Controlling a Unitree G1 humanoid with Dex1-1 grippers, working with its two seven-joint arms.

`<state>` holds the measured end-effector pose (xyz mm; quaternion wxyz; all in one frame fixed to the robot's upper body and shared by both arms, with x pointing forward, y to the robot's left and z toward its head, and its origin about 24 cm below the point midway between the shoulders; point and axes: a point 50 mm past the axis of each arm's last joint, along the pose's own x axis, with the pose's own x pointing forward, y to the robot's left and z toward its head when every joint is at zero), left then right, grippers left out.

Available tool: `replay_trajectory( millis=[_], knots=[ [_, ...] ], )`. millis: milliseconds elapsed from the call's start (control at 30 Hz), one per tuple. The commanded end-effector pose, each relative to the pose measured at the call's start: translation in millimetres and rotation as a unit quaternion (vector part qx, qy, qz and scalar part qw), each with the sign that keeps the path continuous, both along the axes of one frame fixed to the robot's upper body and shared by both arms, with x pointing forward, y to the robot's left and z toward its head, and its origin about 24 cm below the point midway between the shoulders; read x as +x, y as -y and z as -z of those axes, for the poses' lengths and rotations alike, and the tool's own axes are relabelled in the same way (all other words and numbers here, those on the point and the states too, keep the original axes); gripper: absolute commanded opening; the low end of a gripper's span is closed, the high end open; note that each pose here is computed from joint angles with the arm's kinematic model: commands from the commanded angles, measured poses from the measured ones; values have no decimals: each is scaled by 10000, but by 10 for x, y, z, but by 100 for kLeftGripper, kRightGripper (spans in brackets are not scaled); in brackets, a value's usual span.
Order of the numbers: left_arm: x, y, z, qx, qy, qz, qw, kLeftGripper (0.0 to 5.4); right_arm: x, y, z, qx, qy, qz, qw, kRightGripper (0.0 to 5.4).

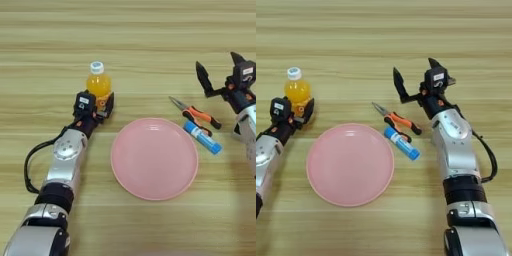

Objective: Move the objects on the table

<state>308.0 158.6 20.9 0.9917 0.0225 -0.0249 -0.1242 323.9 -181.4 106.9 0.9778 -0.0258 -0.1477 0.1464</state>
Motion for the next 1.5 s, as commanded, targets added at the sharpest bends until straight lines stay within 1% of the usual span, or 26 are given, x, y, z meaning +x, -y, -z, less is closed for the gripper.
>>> replay_trajectory(
  millis=[33,467,500,833,867,933,1033,1133,1233,1300,1400,1500],
  knots=[
    [-81,-8,137,22,-369,-3,9993,338,23,-17,-120,19,231,-14,9997,540],
    [-110,-5,164,31,-467,17,9989,338,24,-23,-134,43,262,-10,9996,540],
    [-111,-4,165,31,-471,21,9989,367,24,-24,-134,42,262,-9,9996,540],
    [-109,-9,144,19,-411,-3,9992,457,24,-26,-131,44,261,-9,9996,540],
    [-108,-11,139,7,-396,-12,9992,475,23,-26,-130,45,260,-7,9997,540],
    [-106,-13,124,-16,-346,-21,9994,483,23,-25,-128,47,257,-5,9997,540],
    [-102,-15,103,-4,-261,-57,9996,519,23,-21,-125,46,254,-4,9997,540],
    [-98,-20,66,-91,-131,-115,9998,538,22,-19,-123,45,252,-5,9997,540],
    [-100,-24,1,-127,124,-148,9997,538,22,-19,-122,45,253,-6,9997,540],
    [-104,-21,-52,-213,318,-129,9992,538,22,-20,-122,45,255,-6,9997,540],
    [-109,-19,-101,-297,485,-103,9983,538,22,-22,-120,34,258,-4,9997,540],
    [-117,-25,-135,-318,627,-101,9975,538,21,-23,-118,20,260,-3,9997,540]
  ],
)
